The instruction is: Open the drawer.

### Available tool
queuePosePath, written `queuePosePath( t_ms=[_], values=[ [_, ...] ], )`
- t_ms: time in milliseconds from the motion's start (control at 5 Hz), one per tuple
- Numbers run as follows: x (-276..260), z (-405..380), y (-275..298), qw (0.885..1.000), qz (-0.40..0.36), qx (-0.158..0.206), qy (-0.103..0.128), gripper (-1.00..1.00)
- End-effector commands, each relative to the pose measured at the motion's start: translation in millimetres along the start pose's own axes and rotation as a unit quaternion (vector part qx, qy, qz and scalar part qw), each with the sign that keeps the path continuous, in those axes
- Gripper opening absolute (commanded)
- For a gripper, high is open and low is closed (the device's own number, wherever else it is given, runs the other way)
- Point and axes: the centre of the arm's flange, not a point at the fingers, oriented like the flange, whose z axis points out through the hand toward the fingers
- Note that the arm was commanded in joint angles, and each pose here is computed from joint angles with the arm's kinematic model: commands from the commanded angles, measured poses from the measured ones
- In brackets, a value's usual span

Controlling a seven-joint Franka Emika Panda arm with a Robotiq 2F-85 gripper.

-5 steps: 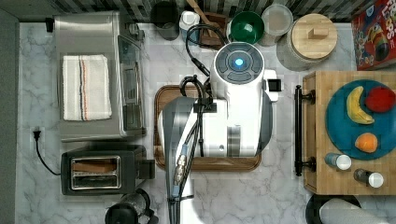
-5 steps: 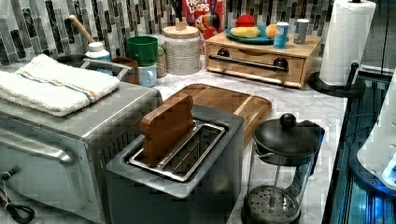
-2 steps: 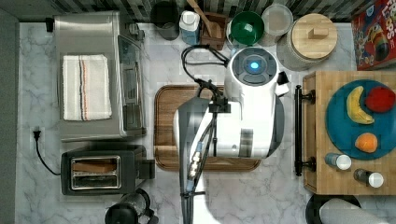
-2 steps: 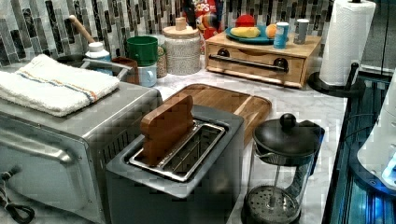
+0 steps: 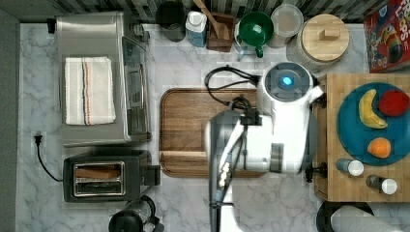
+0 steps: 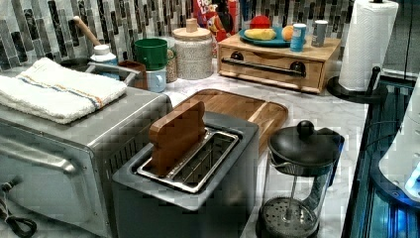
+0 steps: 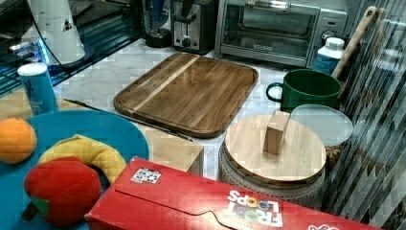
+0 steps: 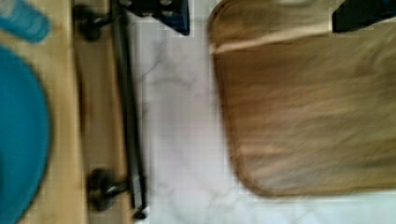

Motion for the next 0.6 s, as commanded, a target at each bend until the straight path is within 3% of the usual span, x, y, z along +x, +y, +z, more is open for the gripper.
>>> queuePosePath(
  t_ms=[200,600],
  values=[
    [-9.6,18.6,54.8,0.995,-0.080,-0.024,0.053,1.00],
    [2.5,51.2,74.7,0.992,-0.112,-0.024,0.060,1.00]
  ],
)
